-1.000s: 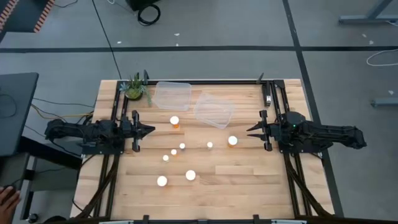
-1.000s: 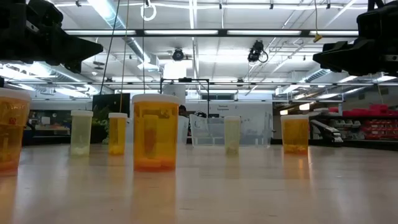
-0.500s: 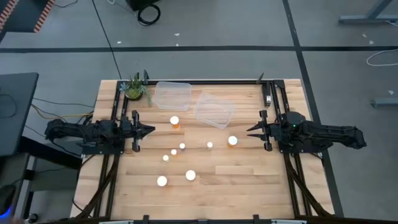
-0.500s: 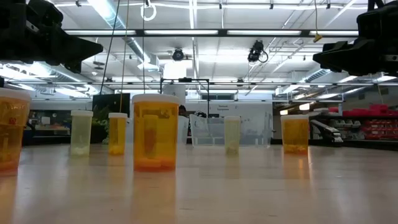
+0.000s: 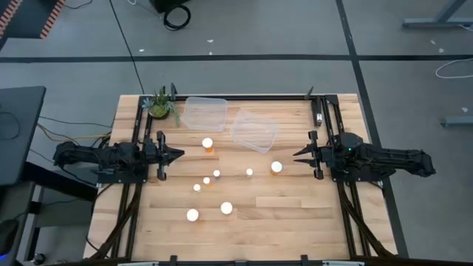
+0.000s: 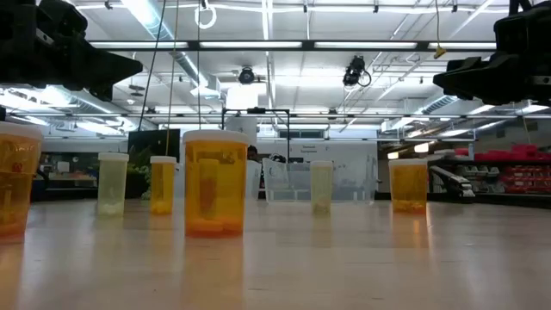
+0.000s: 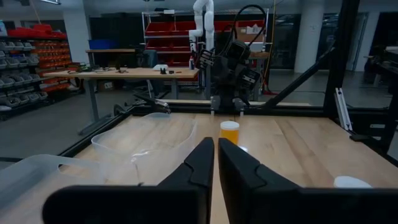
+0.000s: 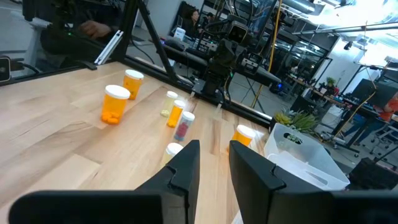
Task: Pick and place medicine bottles into bin by pill shape (circle, oval)
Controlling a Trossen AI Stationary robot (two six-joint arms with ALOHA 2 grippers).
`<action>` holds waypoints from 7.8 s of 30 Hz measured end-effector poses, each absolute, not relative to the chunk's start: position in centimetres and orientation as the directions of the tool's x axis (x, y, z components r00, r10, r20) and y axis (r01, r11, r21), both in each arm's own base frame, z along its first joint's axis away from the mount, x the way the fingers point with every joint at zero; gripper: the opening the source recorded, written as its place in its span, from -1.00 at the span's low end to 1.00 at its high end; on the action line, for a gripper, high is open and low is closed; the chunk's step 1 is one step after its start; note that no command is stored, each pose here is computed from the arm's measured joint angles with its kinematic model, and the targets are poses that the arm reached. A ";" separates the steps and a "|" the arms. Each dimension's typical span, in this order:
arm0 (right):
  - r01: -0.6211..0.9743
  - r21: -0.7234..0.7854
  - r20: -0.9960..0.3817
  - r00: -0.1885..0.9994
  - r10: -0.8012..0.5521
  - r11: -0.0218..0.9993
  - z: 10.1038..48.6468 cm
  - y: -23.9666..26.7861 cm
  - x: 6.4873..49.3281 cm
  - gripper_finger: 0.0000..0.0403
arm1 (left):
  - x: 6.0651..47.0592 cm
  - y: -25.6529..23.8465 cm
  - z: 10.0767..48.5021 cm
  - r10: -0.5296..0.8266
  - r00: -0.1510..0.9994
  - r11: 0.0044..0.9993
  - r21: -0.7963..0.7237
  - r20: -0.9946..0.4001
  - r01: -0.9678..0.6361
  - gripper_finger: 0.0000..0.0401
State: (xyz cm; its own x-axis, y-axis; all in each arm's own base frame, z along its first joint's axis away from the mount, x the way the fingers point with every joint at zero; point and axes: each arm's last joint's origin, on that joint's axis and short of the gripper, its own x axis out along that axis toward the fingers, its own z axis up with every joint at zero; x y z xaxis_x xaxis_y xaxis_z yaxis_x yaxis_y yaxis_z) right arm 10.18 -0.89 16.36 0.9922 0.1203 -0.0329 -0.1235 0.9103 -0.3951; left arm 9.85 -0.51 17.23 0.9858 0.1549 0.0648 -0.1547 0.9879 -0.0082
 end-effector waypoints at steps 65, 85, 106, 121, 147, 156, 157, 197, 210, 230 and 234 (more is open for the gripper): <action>-0.123 -0.395 -0.033 0.992 0.120 0.910 16.4 -0.9 10.2 -0.54 | 10.0 -0.3 17.6 0.223 0.970 0.908 -0.381 0.093 -0.172 -0.90; -0.123 -0.395 -0.033 0.992 0.120 0.910 16.4 -0.9 10.2 -0.54 | 13.4 -0.5 16.6 0.273 0.955 0.891 -0.344 -0.113 -0.296 -0.86; -0.123 -0.395 -0.033 0.992 0.120 0.910 16.4 -0.9 10.2 -0.54 | 18.7 2.2 17.5 0.422 0.736 0.770 -0.219 -0.530 -0.599 -0.32; -0.123 -0.395 -0.033 0.992 0.120 0.910 16.4 -0.9 10.2 -0.54 | 21.3 3.7 18.3 0.276 0.575 0.743 -0.208 -0.770 -0.636 0.38; -0.123 -0.395 -0.032 0.992 0.120 0.910 16.4 -0.9 10.2 -0.54 | 25.6 8.5 18.1 0.075 0.309 0.735 -0.157 -0.948 -0.660 0.47; -0.125 -0.392 -0.042 0.992 0.119 0.911 16.3 -0.9 10.2 -0.54 | 27.1 9.9 18.1 0.056 0.287 0.740 -0.153 -0.956 -0.655 0.47; -0.126 -0.393 -0.042 0.992 0.119 0.911 16.3 -0.9 10.2 -0.54 | 27.1 10.0 18.1 0.055 0.283 0.742 -0.151 -0.957 -0.653 0.47; -0.130 -0.389 -0.055 0.991 0.118 0.912 16.2 -0.9 10.3 -0.54 | 28.4 11.1 18.0 0.073 0.337 0.774 -0.160 -0.939 -0.613 0.06; -0.130 -0.389 -0.055 0.992 0.117 0.912 16.2 -0.9 10.3 -0.54 | 29.7 12.6 23.9 0.086 0.344 0.810 -0.135 -0.935 -0.571 0.12; -0.130 -0.389 -0.055 0.992 0.117 0.912 16.2 -0.9 10.3 -0.54 | 27.2 21.7 23.9 0.225 0.295 0.660 -0.077 -0.929 -0.747 0.09; -0.130 -0.389 -0.055 0.992 0.117 0.912 16.2 -0.9 10.3 -0.54 | 27.3 22.9 21.7 0.193 0.242 0.640 -0.065 -0.951 -0.766 0.13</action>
State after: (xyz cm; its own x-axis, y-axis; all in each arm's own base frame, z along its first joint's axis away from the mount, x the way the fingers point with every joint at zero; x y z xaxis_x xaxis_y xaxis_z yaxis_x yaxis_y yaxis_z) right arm 10.32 -0.92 16.17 0.9915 0.1175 -0.0554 -0.1298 0.9122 -0.3887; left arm 27.30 22.91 21.68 0.2415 0.1928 -0.9511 -0.7656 0.6401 -0.0647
